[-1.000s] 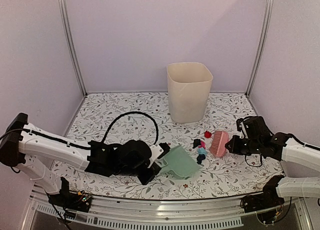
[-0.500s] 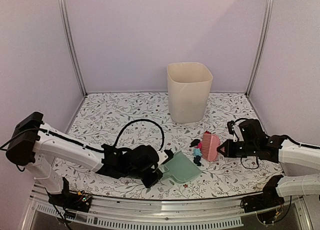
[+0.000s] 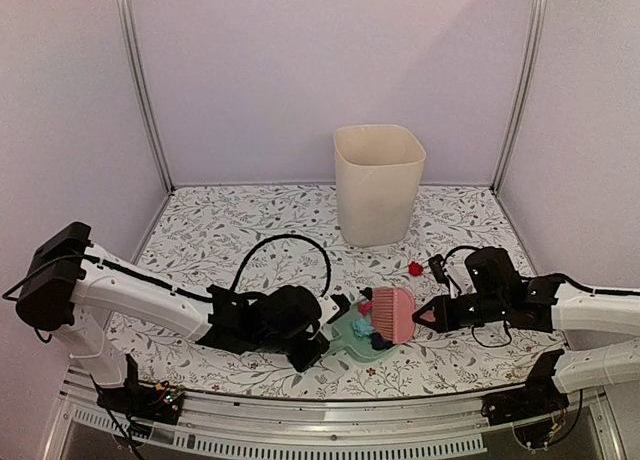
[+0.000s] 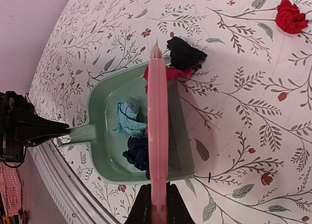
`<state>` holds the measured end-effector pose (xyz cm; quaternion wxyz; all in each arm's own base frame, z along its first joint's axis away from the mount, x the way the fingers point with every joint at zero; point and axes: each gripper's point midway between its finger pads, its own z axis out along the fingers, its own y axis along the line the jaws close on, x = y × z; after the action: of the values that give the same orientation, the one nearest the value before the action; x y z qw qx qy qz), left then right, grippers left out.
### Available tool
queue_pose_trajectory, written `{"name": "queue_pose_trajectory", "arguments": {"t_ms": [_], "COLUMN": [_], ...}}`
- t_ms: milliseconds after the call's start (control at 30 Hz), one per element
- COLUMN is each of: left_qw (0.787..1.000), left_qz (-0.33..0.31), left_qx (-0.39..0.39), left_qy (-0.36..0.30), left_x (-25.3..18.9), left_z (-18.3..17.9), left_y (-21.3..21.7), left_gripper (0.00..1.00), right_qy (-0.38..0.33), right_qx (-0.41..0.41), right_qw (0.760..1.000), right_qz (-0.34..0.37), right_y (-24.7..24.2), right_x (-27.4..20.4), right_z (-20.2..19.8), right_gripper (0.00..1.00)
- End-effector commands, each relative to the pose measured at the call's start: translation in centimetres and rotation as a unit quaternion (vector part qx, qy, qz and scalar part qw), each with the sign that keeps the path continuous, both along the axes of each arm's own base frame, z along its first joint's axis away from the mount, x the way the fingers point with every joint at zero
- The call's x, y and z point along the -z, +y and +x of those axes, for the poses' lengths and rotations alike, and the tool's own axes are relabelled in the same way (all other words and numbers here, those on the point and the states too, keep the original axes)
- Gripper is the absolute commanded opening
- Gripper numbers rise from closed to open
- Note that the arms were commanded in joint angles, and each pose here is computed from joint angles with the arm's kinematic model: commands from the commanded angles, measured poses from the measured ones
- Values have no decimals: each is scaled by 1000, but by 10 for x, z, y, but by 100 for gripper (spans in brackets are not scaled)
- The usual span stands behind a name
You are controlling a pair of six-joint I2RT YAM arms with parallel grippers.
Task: Sweep away the paper scraps from the table
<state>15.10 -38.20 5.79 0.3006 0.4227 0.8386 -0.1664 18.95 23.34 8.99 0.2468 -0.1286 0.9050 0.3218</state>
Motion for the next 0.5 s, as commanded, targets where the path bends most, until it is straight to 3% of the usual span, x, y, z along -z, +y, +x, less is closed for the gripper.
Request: {"name": "queue_pose_trajectory", "arguments": {"t_ms": [0, 267, 467], "left_qw": [1000, 1000, 1000], "left_qz": [-1, 1, -6], "left_qx": [-10, -13, -24], "left_qy": [-9, -9, -11], "left_x": [-2, -4, -10], "left_z": [10, 9, 12], "left_y": [1, 7, 23], "left_gripper": [0, 0, 0], "right_qy": [-15, -80, -159], "right_qx": [-72, 19, 117], "right_qw": [995, 996, 980], "right_qz": [61, 35, 24], "right_y": [24, -2, -17], "right_x": [-33, -65, -81], "right_z": [-21, 5, 46], "right_gripper": [0, 0, 0]}}
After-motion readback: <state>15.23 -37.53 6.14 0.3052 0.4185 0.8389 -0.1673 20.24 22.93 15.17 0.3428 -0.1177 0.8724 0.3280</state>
